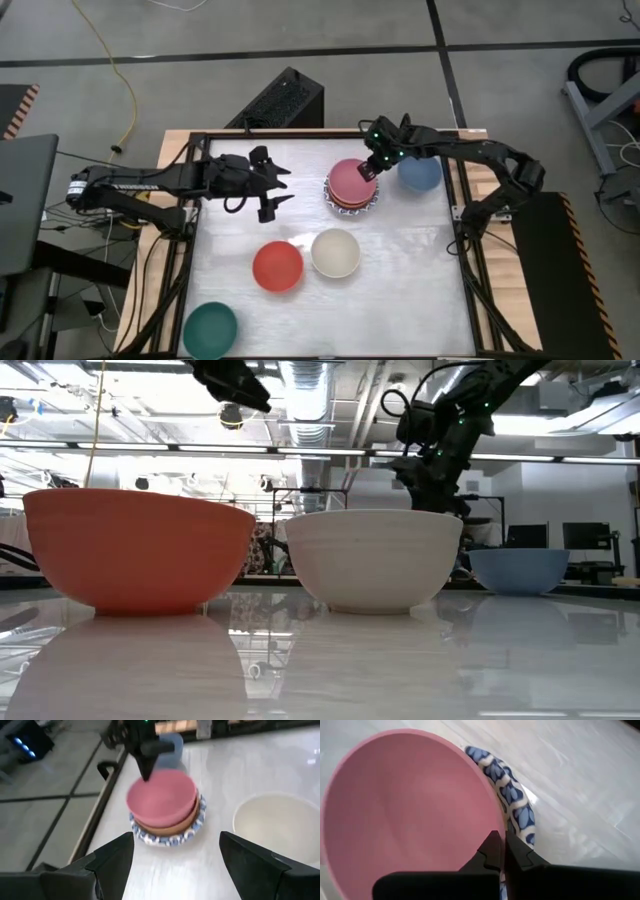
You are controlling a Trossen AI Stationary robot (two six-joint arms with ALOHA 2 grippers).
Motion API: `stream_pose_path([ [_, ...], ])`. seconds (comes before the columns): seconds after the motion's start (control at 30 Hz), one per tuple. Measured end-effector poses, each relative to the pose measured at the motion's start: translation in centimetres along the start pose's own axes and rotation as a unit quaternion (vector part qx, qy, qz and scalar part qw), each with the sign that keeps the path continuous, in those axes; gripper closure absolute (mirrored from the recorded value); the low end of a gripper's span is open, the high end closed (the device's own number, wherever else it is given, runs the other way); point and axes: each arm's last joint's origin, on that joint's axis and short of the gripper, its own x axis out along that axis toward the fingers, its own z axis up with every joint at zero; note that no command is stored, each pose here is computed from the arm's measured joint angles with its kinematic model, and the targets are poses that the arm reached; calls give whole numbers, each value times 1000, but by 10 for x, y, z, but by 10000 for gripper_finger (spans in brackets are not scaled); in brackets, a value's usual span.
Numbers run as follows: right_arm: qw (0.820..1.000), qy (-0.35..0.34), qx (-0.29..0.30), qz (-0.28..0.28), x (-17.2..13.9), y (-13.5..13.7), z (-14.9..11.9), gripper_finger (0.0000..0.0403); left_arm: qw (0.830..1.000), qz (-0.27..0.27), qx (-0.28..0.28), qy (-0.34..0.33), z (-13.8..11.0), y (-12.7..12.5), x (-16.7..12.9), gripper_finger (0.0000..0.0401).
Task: Nest bowls inside each other by size order
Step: Stack the pink bowl on top of the light orange bowl, then stack the green bowl on top of the pink bowl
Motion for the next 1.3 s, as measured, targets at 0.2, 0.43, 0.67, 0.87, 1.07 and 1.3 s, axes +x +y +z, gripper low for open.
stream_pose_path([
  [0.2,1000,2,-1,2,0,1,-1,355,999,-6,-7,41,-8,-1,0,117],
  [0.43,1000,3,-6,2,0,1,-1,279,997,-28,-4,76,-15,-3,-2,117],
  [0.67,1000,-6,-18,5,-4,4,4,216,980,-132,2,147,-29,-15,-16,117],
  [0.87,999,-24,-35,12,-12,10,12,200,956,-198,-5,217,-40,-44,-31,117],
  [1.07,999,-25,-36,12,-14,10,13,203,934,-251,-25,255,-44,-84,-56,117],
  [1.3,999,-22,-34,12,-14,10,13,204,910,-272,-49,308,-56,-138,-81,118],
])
